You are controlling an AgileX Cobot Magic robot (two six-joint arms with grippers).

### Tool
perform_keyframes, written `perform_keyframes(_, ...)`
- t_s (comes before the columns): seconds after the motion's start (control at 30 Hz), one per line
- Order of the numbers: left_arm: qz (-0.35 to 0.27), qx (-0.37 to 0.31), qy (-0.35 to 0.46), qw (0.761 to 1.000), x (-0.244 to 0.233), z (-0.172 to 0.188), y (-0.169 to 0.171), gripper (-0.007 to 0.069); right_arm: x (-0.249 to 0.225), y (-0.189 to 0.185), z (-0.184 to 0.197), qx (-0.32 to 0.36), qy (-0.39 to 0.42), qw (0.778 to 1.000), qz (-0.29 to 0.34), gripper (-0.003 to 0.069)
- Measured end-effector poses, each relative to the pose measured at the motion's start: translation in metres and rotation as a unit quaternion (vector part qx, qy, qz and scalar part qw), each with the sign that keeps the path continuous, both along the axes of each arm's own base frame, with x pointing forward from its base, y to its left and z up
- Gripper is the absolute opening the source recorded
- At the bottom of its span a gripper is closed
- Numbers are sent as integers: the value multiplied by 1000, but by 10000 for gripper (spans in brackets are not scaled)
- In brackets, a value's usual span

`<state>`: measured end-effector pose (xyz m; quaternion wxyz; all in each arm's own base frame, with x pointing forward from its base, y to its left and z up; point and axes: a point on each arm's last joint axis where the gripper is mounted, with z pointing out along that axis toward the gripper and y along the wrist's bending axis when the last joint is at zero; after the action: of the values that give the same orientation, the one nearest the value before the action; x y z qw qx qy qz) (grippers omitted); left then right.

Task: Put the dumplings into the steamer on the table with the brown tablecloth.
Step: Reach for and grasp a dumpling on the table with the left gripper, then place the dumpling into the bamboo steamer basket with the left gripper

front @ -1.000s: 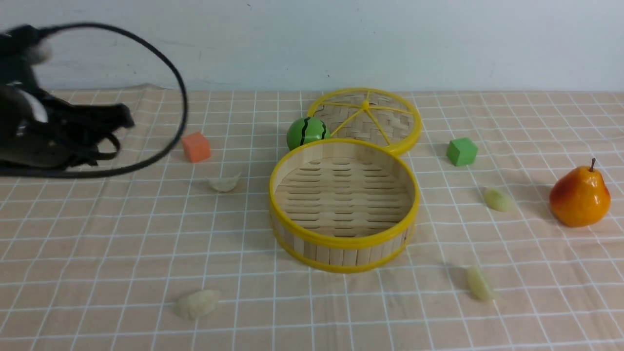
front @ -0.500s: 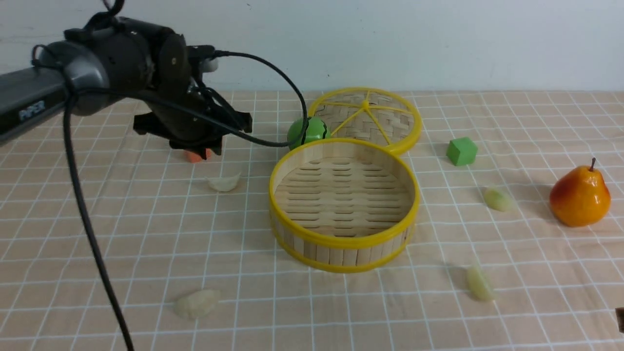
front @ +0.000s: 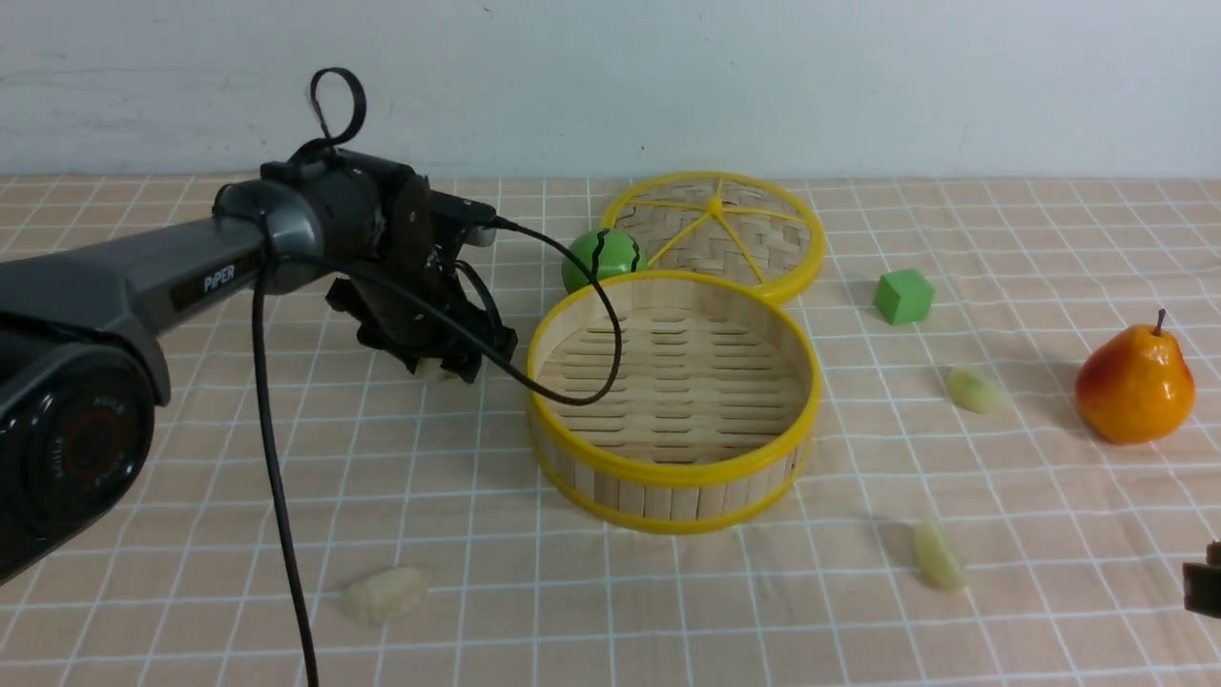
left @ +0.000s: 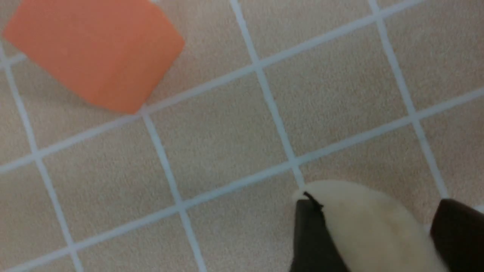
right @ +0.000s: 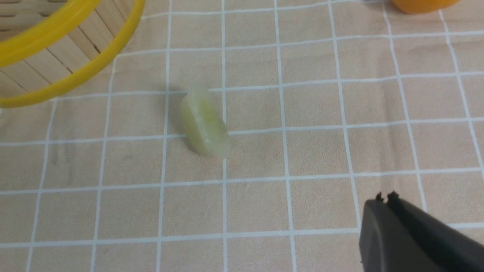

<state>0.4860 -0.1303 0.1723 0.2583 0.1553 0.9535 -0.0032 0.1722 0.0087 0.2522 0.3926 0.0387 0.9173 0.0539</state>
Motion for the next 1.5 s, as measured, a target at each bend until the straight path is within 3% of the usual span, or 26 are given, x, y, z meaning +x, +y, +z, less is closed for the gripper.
perform_keyframes(0.1, 0, -2, -7, 1000, 1, 2, 0, 281, 0, 0, 0, 6, -1, 1000, -2, 7)
perform_keyframes(0.33, 28, -14, 21, 999, -5, 9, 1, 280, 0, 1, 0, 14, -1, 1000, -5, 13)
perform_keyframes(0.57, 41, -85, -8, 995, -28, 87, -1, 280, 0, 1, 1, 14, -3, 1000, -5, 19)
perform_keyframes(0.63, 29, -136, -26, 990, -40, 117, -10, 280, 1, 1, 1, 14, -4, 1000, -5, 22)
perform_keyframes(0.73, 0, -174, -39, 984, -50, 134, -31, 280, 1, 1, 1, 14, -5, 1000, -5, 25)
perform_keyframes(0.93, -42, -174, -50, 983, -41, 89, -80, 280, 1, 2, 1, 21, -8, 1000, -8, 30)
perform_keyframes(1.1, -76, -117, -48, 989, -32, 32, -103, 282, 1, 2, 1, 21, -8, 1000, -8, 32)
perform_keyframes(1.2, -88, -105, -55, 989, -35, 34, -108, 346, 1, 2, 1, 22, -8, 1000, -9, 32)
perform_keyframes(1.3, -88, -104, -43, 990, -51, 74, -104, 500, 1, 2, 1, 23, -6, 1000, -8, 32)
perform_keyframes(1.33, -88, -102, -39, 990, -52, 74, -104, 500, 1, 2, 1, 23, -6, 1000, -8, 32)
perform_keyframes(1.4, -86, -88, -32, 992, -76, 129, -89, 564, 0, 2, 0, 25, 0, 1000, -8, 32)
perform_keyframes(1.5, -69, -52, -15, 996, -109, 178, -64, 571, 0, 3, 0, 39, 2, 999, -13, 32)
